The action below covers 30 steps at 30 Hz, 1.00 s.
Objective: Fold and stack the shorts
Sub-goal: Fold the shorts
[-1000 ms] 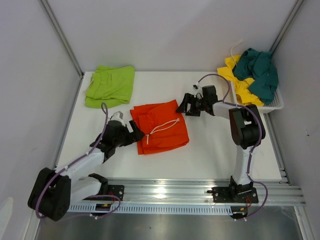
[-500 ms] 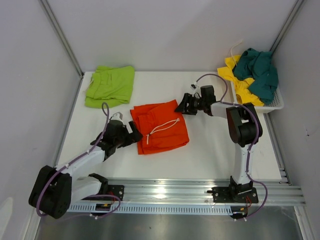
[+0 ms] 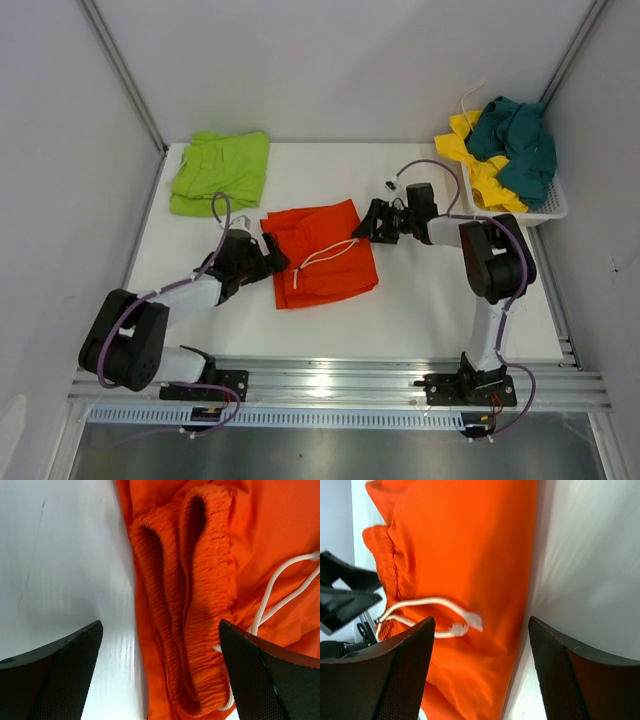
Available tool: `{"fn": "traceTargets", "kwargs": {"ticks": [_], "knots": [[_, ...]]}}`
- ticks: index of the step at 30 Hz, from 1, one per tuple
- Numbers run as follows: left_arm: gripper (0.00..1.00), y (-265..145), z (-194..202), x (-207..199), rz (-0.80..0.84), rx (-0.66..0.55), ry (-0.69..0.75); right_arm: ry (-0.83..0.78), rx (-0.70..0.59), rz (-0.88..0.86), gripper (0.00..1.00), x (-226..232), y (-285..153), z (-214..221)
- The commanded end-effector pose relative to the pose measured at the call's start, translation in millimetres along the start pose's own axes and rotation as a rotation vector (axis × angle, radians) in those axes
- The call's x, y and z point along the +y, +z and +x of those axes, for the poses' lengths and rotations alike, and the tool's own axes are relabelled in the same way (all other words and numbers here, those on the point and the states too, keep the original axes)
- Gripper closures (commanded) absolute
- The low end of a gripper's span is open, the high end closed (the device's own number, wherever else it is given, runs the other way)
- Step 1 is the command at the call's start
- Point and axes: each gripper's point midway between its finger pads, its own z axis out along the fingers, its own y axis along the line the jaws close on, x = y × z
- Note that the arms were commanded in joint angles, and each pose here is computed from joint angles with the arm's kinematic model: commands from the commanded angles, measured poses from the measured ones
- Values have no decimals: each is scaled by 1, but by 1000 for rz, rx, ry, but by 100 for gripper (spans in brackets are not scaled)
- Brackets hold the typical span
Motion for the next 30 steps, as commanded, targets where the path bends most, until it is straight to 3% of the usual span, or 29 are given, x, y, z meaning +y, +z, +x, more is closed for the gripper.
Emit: {"fn": "traceTargets", "kwargs": {"ticks": [1, 14, 17, 27, 29, 30], "knots": [[1, 8, -28, -23, 92, -74, 9, -9, 6, -6, 23, 6, -11, 11], [1, 44, 14, -21, 192, 45, -114, 13, 25, -45, 27, 21, -20, 34], [7, 47, 18, -19, 198, 45, -117, 11, 29, -48, 33, 24, -20, 35], [35, 52, 22, -13, 185, 45, -94, 30, 43, -37, 42, 18, -16, 43], [42, 53, 23, -13, 189, 51, -96, 31, 41, -39, 49, 18, -16, 42], [49, 54, 22, -14, 190, 48, -95, 34, 44, -39, 57, 18, -16, 43]]}}
